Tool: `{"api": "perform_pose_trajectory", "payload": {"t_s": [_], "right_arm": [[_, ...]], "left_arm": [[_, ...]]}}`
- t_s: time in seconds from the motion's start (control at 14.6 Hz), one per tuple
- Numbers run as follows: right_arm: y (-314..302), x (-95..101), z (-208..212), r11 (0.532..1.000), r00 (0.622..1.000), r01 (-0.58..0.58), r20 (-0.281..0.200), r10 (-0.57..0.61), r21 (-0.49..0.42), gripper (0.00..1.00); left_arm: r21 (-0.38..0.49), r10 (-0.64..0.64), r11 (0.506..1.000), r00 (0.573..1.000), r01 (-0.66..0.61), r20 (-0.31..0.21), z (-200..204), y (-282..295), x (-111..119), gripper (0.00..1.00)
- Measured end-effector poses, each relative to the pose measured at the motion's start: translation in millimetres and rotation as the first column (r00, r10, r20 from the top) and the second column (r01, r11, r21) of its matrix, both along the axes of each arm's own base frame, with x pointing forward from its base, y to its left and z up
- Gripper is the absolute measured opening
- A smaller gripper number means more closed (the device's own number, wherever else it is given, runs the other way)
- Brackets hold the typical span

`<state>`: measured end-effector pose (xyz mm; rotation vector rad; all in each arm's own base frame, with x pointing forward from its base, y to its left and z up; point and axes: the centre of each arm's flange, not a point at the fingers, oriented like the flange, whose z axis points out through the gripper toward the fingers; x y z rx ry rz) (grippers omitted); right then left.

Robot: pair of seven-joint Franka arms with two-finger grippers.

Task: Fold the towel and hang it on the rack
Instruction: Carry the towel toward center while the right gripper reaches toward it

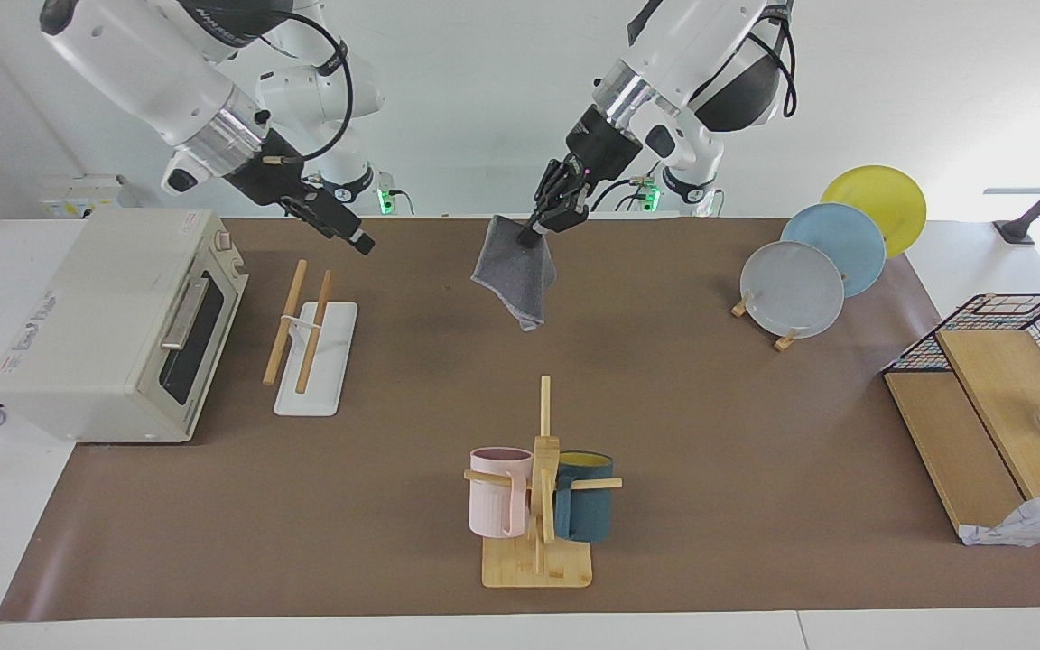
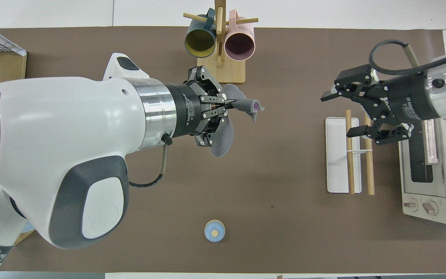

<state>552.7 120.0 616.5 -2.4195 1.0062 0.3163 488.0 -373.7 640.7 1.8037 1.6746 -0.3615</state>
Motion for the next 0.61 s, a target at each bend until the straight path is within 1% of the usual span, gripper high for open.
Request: {"api": "perform_pose_trajectory", "payload": {"t_s": [0.14, 0.34, 0.41, 0.61], "right_arm": [[29.3, -3.8, 1.0, 0.995, 0.995, 0.081, -0.063, -0.077, 0.051, 1.00], [33.2, -3.3, 6.3, 0.979, 0.981, 0.162, -0.126, -0.147, 0.125, 1.00], [32.0, -1.7, 8.1, 0.971, 0.977, 0.185, -0.134, -0.166, 0.148, 1.00], [38.7, 5.5, 11.9, 0.941, 0.962, 0.261, -0.136, -0.236, 0.214, 1.00]], "left_arm": [[-0.012, 0.009, 1.000, 1.000, -0.010, -0.009, 0.8, -2.7, -1.8, 0.02], [-0.023, 0.015, 1.000, 1.000, -0.016, -0.019, 1.2, -5.2, -3.4, 0.02], [-0.027, 0.018, 0.999, 1.000, -0.019, -0.022, 1.5, -6.5, -4.3, 0.02], [-0.044, 0.035, 0.998, 0.999, -0.037, -0.030, 2.9, -7.9, -4.6, 0.02]]}}
